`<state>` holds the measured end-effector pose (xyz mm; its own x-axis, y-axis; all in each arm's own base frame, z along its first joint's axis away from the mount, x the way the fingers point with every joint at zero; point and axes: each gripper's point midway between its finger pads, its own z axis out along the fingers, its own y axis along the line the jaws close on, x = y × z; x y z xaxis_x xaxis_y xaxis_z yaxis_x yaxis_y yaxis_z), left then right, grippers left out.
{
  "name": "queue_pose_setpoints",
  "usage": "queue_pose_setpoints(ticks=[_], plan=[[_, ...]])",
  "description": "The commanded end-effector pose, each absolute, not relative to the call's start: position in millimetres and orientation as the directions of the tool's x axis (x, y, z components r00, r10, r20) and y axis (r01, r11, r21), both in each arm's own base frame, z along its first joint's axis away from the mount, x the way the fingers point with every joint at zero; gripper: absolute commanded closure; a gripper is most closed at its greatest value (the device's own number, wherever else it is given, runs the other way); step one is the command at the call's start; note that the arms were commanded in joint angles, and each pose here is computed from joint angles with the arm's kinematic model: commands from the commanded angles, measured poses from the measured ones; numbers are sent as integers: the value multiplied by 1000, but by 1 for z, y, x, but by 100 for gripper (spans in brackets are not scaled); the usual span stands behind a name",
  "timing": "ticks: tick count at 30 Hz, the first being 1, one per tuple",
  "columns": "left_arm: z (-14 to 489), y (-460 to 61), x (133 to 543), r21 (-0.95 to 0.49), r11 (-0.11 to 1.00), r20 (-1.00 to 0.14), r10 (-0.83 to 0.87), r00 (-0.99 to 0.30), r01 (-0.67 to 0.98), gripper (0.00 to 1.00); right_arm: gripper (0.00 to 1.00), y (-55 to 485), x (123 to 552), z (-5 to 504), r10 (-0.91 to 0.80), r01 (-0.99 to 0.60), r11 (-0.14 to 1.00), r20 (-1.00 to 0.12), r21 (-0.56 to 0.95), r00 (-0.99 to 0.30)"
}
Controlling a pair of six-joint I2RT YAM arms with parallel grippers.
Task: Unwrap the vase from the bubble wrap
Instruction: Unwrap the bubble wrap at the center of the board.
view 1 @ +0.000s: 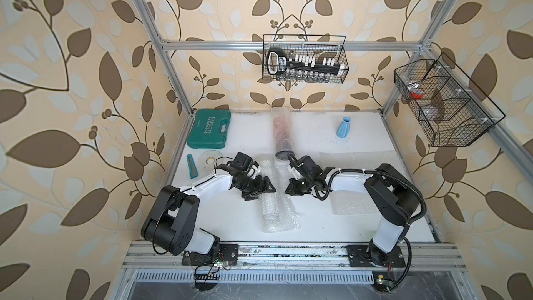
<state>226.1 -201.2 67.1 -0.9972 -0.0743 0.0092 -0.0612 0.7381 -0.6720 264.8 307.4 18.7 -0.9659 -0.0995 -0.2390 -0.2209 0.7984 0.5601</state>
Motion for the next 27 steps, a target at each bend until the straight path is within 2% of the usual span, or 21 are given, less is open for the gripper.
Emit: queue_pose_setpoints(ticks=[1, 9, 17, 27], plan=[[85, -208, 223, -712, 702, -40, -46, -998, -4, 13, 100, 303, 263, 31, -104, -247, 795, -277, 554, -955], [100, -205, 228, -711, 702, -106, -62, -992, 32, 1, 100, 290, 268, 57, -96, -281, 816, -361, 505, -928], [104, -198, 232, -687, 726, -145, -100, -984, 27, 1, 100, 287, 269, 97, -103, -341, 795, -444, 501, -890], [89, -200, 227, -696, 718, -84, -107, -991, -18, 2, 100, 287, 270, 123, -112, -379, 783, -487, 494, -866]])
